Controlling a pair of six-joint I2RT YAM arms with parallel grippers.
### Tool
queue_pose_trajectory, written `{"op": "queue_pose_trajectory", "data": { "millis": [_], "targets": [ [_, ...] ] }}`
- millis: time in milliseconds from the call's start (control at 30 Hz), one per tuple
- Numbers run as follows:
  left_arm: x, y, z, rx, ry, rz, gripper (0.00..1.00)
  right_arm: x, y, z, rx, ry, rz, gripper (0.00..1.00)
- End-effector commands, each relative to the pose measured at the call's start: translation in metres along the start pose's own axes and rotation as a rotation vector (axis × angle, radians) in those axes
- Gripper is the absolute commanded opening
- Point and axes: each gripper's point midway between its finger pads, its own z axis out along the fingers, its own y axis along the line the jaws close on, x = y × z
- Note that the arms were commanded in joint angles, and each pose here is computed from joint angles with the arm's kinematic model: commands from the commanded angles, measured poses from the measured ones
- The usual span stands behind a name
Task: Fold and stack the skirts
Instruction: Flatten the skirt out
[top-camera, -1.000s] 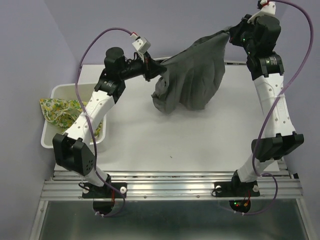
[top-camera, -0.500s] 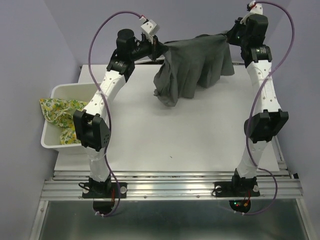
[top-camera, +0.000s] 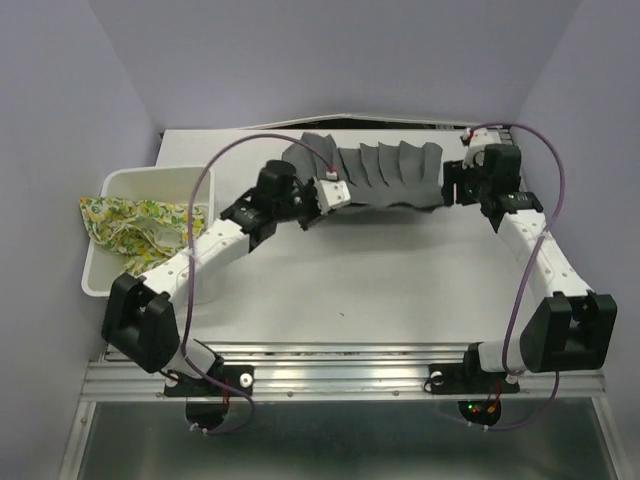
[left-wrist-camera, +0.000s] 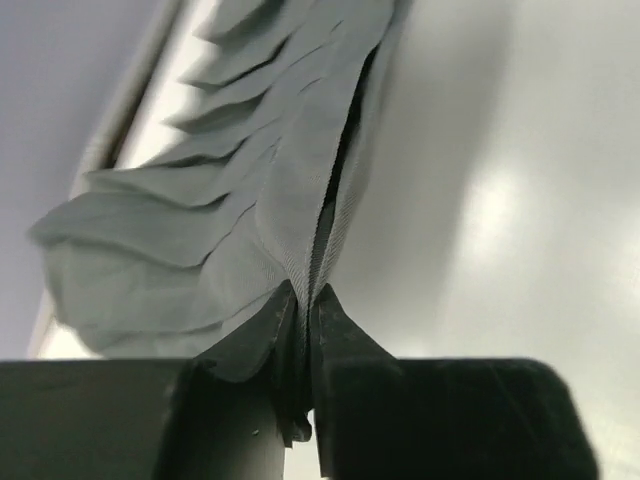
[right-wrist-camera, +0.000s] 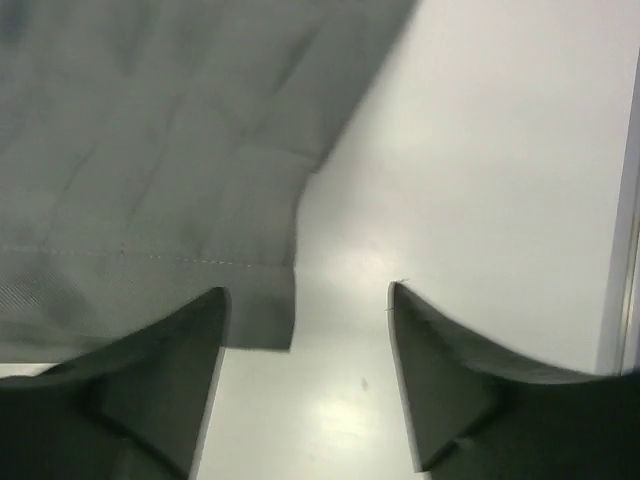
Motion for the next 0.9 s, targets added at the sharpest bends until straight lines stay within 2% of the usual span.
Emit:
{"op": "queue_pose_trajectory", "data": {
  "millis": [0, 33, 67, 100, 167, 200, 233, 333, 367, 400, 433, 467, 500, 533, 567, 700, 867],
  "targets": [
    [0.029, -0.099, 0.025, 0.251, 0.091, -0.117, 0.74, 0.068, -0.028, 0.011, 0.093, 0.184, -0.117, 0.93],
    [0.021, -0.109, 0.028, 0.283, 0.088, -0.142, 0.98, 0.07, -0.024, 0.01, 0.058, 0.184, -0.117, 1.0],
    [0.008, -0.123, 0.028, 0.339, 0.092, -0.175, 0.99, 0.062, -0.016, 0.007, 0.008, 0.173, -0.119, 1.0],
    [0.011, -0.132, 0.025, 0.377, 0.11, -0.205, 0.99, 0.058, -0.016, 0.004, 0.007, 0.172, -0.136, 1.0],
    [-0.022, -0.107, 0.012, 0.351, 0.034, -0.244, 0.99, 0.05, 0.006, -0.006, -0.134, 0.165, -0.175, 1.0],
    [-0.036, -0.091, 0.003, 0.316, -0.008, -0.307, 0.99, 0.04, 0.025, -0.012, -0.248, 0.131, -0.184, 1.0],
    [-0.045, -0.054, -0.016, 0.23, -0.066, -0.353, 0.99, 0.033, 0.038, -0.023, -0.329, 0.127, -0.207, 1.0],
    [-0.051, 0.019, -0.038, -0.006, -0.123, -0.47, 0.98, 0.029, 0.086, -0.035, -0.526, 0.121, -0.218, 0.95],
    [-0.029, 0.043, -0.031, -0.1, -0.046, -0.479, 0.96, 0.036, 0.122, -0.04, -0.609, 0.146, -0.262, 0.91],
    [-0.003, 0.048, -0.031, -0.134, 0.082, -0.493, 0.93, 0.046, 0.138, -0.039, -0.636, 0.173, -0.285, 0.88],
    [-0.013, 0.073, -0.034, -0.195, 0.106, -0.456, 0.88, 0.056, 0.151, -0.037, -0.628, 0.199, -0.321, 0.85],
    [0.026, 0.087, -0.02, -0.267, 0.238, -0.495, 0.85, 0.074, 0.182, -0.039, -0.682, 0.219, -0.355, 0.78],
    [0.053, 0.094, -0.027, -0.287, 0.337, -0.555, 0.81, 0.082, 0.193, -0.038, -0.692, 0.223, -0.365, 0.76],
    [0.054, 0.107, -0.028, -0.312, 0.348, -0.583, 0.75, 0.091, 0.2, -0.033, -0.681, 0.231, -0.385, 0.74],
    [0.086, 0.107, -0.024, -0.333, 0.437, -0.659, 0.73, 0.103, 0.221, -0.033, -0.707, 0.229, -0.407, 0.71],
    [0.127, 0.123, -0.027, -0.407, 0.543, -0.741, 0.72, 0.119, 0.249, -0.017, -0.658, 0.228, -0.437, 0.66],
    [0.128, 0.144, -0.028, -0.476, 0.523, -0.769, 0.76, 0.145, 0.298, -0.028, -0.679, 0.234, -0.521, 0.63]
  ]
}}
